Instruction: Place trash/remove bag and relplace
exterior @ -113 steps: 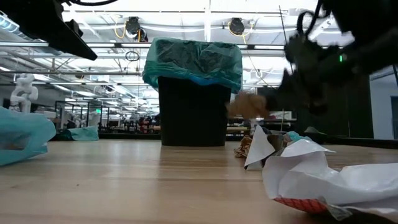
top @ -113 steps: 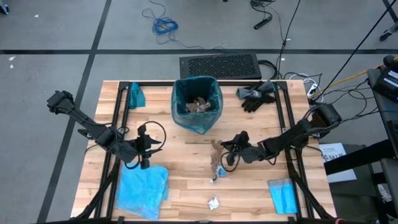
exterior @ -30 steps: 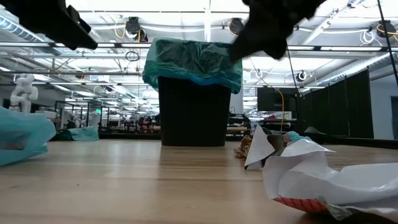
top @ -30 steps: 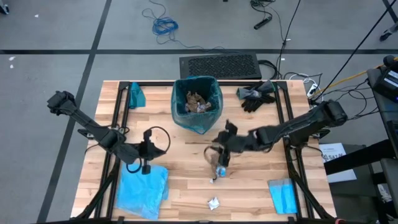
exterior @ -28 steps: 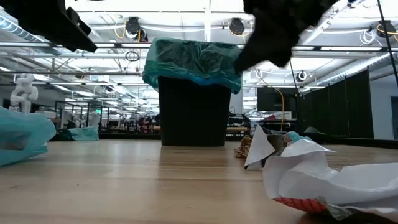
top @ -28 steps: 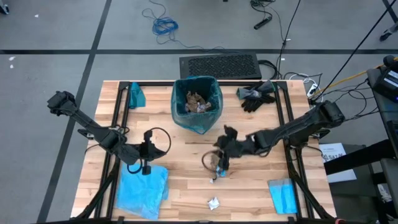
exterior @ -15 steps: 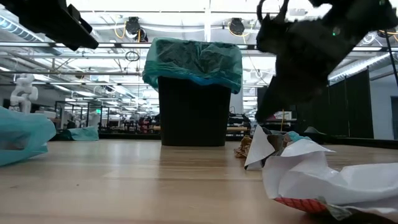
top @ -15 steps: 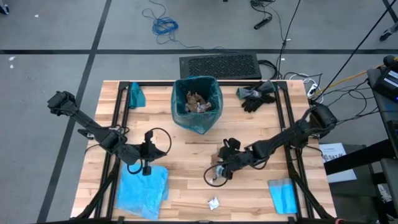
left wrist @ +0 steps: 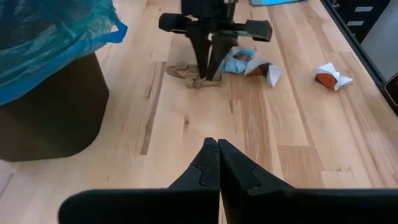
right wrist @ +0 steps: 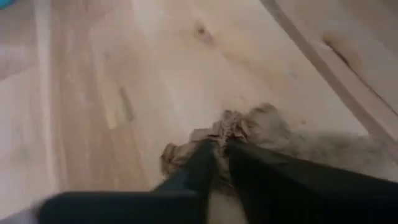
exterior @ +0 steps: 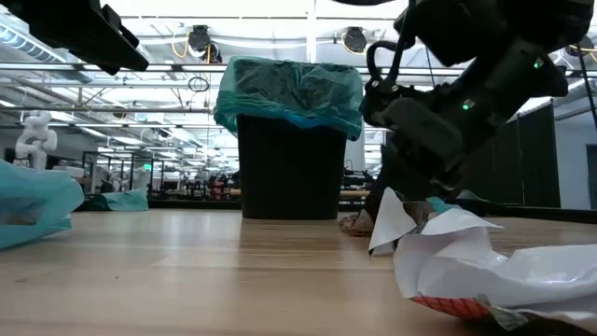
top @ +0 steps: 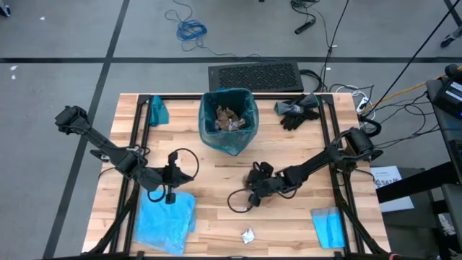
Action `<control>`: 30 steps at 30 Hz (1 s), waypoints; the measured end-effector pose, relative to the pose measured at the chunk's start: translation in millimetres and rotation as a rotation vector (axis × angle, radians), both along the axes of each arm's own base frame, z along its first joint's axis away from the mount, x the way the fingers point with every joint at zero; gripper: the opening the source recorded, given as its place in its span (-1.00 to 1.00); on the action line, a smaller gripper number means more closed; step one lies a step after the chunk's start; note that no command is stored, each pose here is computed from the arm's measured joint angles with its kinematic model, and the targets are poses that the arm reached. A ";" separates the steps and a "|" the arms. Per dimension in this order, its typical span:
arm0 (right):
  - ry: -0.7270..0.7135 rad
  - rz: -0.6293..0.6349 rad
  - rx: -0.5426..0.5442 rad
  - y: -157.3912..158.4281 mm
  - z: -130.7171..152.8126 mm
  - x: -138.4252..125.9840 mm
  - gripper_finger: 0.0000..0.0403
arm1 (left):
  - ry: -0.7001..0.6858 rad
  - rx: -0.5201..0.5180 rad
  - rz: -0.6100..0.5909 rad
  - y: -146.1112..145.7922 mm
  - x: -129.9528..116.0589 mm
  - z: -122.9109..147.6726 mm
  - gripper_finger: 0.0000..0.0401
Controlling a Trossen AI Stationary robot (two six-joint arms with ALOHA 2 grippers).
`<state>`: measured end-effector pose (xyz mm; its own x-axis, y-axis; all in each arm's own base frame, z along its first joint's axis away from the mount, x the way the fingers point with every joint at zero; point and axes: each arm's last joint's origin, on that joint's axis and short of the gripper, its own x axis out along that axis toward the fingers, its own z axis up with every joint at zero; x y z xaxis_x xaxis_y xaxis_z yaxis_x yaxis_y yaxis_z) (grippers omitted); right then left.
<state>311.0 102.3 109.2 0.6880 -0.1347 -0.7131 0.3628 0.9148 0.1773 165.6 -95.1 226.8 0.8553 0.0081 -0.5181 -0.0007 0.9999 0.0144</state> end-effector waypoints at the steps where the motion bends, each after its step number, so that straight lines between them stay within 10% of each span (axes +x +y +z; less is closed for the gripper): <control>1: -0.011 0.014 0.000 1.0 2.6 -0.2 -0.94 | 0.000 0.000 0.000 -0.1 0.0 0.0 -1.00; 19: -0.618 -0.017 -0.283 -49.5 154.9 -12.0 -1.00 | -0.012 0.004 0.014 0.2 0.4 0.7 -1.00; 30: -0.734 -0.175 -0.283 -133.5 180.8 -2.5 -0.99 | -0.027 0.013 0.006 -0.1 1.2 2.0 -1.00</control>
